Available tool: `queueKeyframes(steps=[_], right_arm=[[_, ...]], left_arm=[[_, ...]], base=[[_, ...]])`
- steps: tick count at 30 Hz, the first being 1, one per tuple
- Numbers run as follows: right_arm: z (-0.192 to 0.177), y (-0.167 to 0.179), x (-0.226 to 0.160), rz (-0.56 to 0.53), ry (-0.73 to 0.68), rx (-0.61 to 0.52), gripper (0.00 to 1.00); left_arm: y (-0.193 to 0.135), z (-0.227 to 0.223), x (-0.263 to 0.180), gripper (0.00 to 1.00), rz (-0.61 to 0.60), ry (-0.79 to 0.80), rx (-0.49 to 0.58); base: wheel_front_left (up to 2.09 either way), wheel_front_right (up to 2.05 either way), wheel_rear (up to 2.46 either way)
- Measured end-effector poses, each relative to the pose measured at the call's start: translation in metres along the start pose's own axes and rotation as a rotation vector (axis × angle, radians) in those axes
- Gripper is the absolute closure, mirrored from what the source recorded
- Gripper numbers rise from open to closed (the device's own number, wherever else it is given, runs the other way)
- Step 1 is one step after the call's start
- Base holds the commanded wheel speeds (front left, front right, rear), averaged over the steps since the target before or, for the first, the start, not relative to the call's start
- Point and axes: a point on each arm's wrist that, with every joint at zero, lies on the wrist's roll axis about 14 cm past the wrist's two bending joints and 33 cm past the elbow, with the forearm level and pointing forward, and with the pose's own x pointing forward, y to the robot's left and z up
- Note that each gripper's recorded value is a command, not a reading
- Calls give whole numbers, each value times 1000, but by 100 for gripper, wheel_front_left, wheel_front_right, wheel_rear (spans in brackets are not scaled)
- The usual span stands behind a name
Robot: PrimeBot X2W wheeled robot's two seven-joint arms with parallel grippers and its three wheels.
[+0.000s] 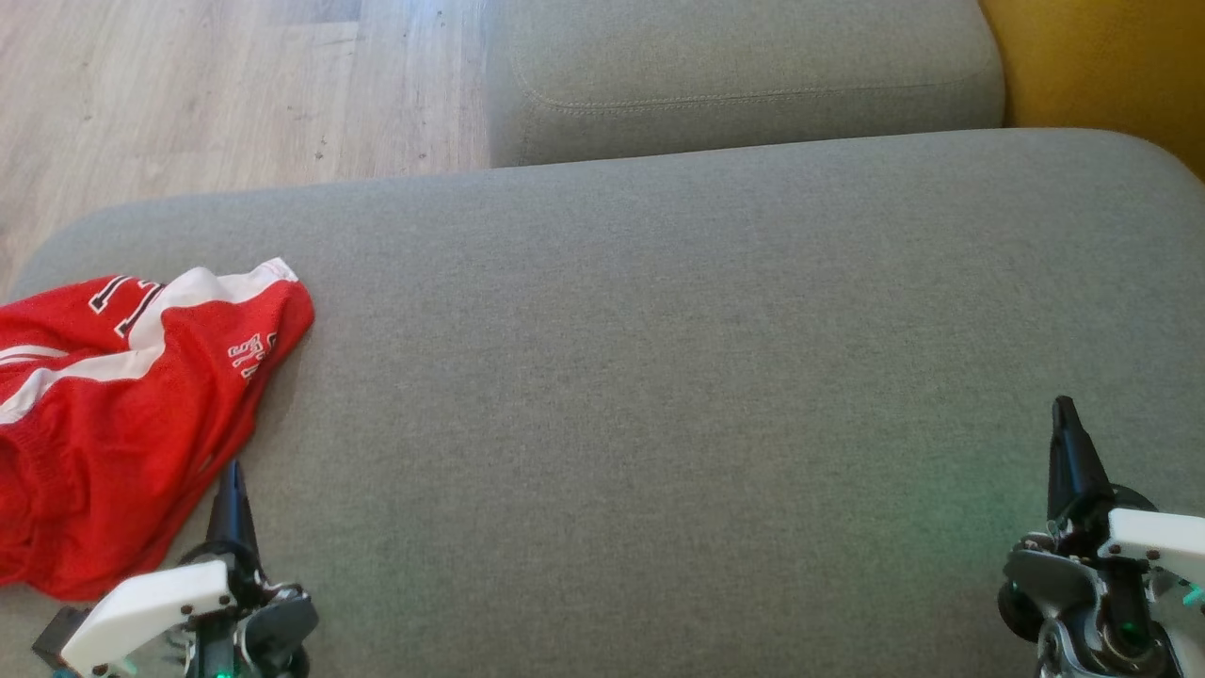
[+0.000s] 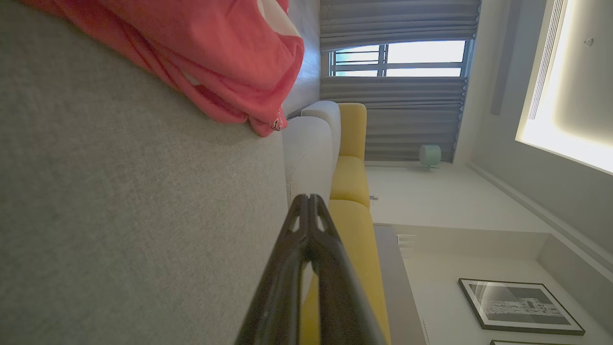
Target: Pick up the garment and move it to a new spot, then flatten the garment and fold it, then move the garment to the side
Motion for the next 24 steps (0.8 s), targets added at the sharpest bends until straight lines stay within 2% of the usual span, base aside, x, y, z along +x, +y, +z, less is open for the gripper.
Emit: queueKeyframes(steps=[24], right_arm=[[0, 0, 0, 0, 0, 0, 100]], left_arm=[[0, 0, 0, 100, 0, 0, 0]], base=[[0, 0, 0]])
